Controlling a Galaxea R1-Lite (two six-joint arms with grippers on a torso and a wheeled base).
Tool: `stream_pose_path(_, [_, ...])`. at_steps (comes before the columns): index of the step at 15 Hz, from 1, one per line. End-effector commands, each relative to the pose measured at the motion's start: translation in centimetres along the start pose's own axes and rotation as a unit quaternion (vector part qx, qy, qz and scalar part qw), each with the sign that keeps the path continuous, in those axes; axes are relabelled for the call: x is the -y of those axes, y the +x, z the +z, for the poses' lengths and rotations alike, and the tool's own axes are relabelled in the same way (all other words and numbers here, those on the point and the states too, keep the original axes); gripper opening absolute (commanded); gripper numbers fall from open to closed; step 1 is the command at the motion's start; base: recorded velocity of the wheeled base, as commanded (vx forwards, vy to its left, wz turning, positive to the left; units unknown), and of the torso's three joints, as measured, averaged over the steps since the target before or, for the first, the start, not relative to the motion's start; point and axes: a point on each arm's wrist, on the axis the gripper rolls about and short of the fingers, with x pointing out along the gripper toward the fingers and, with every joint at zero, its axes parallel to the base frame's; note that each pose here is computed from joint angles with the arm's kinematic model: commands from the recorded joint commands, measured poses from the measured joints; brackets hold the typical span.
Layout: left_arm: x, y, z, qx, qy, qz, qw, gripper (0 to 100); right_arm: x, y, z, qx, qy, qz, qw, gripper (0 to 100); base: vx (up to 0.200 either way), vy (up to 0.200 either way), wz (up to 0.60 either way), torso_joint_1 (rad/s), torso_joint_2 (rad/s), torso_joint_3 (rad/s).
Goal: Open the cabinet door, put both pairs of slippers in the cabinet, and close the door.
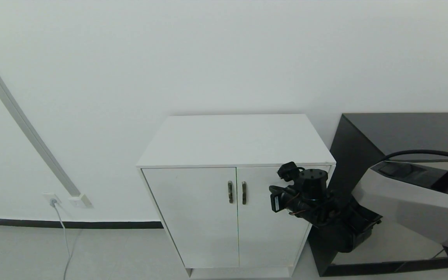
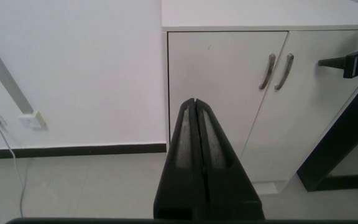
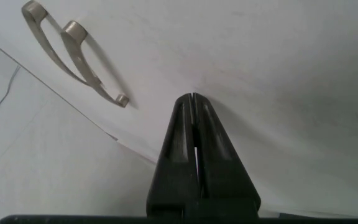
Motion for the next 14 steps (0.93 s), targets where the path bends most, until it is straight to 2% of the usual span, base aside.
stream_pose_path(1, [0.00, 0.00, 0.00, 0.000, 0.000, 0.000, 1.0000, 0, 0.07, 0.04, 0.01, 0.001, 0.000, -0.001, 1.000, 0, 0.000, 0.000, 0.00, 0.000, 0.00, 0.000])
stream_pose_path(14, [0.00, 0.00, 0.00, 0.000, 0.000, 0.000, 1.0000, 0, 0.32, 0.31, 0.26, 0.007, 0.001, -0.003, 1.000, 0, 0.000, 0.000, 0.00, 0.000, 0.00, 0.000])
